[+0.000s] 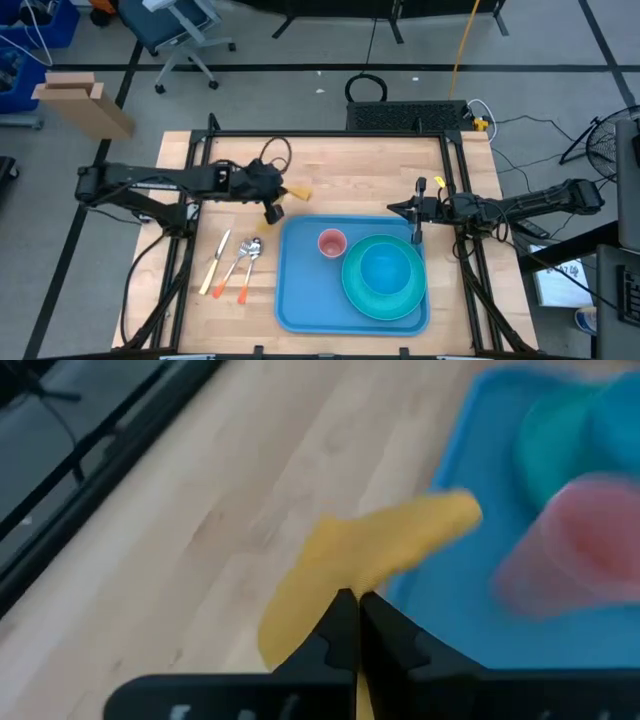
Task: Set up tray
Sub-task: Put the napkin on top of the tray
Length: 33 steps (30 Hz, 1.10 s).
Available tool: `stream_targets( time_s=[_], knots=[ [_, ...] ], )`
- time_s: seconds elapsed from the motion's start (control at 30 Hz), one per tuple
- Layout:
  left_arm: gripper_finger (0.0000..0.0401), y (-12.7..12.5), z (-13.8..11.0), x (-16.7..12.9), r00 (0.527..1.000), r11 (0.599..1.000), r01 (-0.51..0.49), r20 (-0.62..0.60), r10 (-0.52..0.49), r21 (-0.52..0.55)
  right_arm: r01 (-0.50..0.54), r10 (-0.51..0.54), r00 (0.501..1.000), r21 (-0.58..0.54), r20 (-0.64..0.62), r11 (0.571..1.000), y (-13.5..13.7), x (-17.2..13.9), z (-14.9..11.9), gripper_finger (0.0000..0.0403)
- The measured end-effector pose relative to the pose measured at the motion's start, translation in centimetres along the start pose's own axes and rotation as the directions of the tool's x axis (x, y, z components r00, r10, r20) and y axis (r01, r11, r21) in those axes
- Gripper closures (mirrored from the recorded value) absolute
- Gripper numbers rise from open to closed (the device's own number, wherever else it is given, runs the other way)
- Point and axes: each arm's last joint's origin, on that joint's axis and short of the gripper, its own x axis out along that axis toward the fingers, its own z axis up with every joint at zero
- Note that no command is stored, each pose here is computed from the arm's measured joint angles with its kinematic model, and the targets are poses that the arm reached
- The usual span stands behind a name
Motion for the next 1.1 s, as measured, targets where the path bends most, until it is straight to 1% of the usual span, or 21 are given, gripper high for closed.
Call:
stream_targets(
  time_s=[0.1,0.2,0.3,0.37,0.43,0.63,0.7,0.8,0.97,1.1],
  knots=[
    [0.04,-1.1,0.4,-1.6,0.998,0.999,0.03,0.048,-0.03,-0.01,-0.001,0.001,1.0,0.009,0.001,1.0,0.0,0.0,0.0,0.0403],
    [0.04,-2.2,0.8,-3.1,0.991,0.995,0.091,0.099,-0.088,-0.034,-0.008,0.008,1.0,0.009,0.001,1.0,0.0,0.0,0.0,0.0403],
    [0.0401,-3.5,1.2,-4.2,0.974,0.981,0.171,0.167,-0.154,-0.095,-0.029,0.029,1.0,0.008,0.006,1.0,0.1,0.0,0.0,0.0403],
    [0.0401,-4.5,0.9,-4.6,0.966,0.971,0.208,0.18,-0.186,-0.114,-0.046,0.046,0.999,0.009,0.015,0.999,0.1,0.0,0.1,0.0403],
    [0.0401,-5.6,0.9,-5.2,0.952,0.961,0.243,0.223,-0.21,-0.132,-0.052,0.052,0.999,0.009,0.016,0.999,0.2,0.0,0.1,0.0403],
    [0.0401,-9.2,-0.1,-7.0,0.921,0.97,0.195,0.368,-0.13,-0.144,-0.051,0.052,0.998,-0.015,0.019,0.999,0.1,0.0,0.1,0.0403],
    [0.0401,-10.3,-0.4,-8.0,0.897,0.967,0.208,0.423,-0.129,-0.146,-0.051,0.051,0.998,-0.029,0.022,0.998,0.1,0.0,0.2,0.0403],
    [0.0401,-11.6,-0.9,-8.9,0.872,0.96,0.24,0.467,-0.147,-0.145,-0.048,0.05,0.998,-0.051,0.033,0.998,0.1,0.0,0.3,0.0403],
    [0.0401,-14.7,-2.4,-9.0,0.842,0.948,0.288,0.507,-0.183,-0.135,-0.042,0.047,0.997,-0.08,0.059,0.996,0.1,0.0,0.5,0.0403],
    [0.0401,-17.6,-3.6,-8.0,0.818,0.948,0.28,0.554,-0.156,-0.148,-0.043,0.048,0.997,-0.079,0.058,0.996,0.1,0.0,0.5,0.0403]
  ],
)
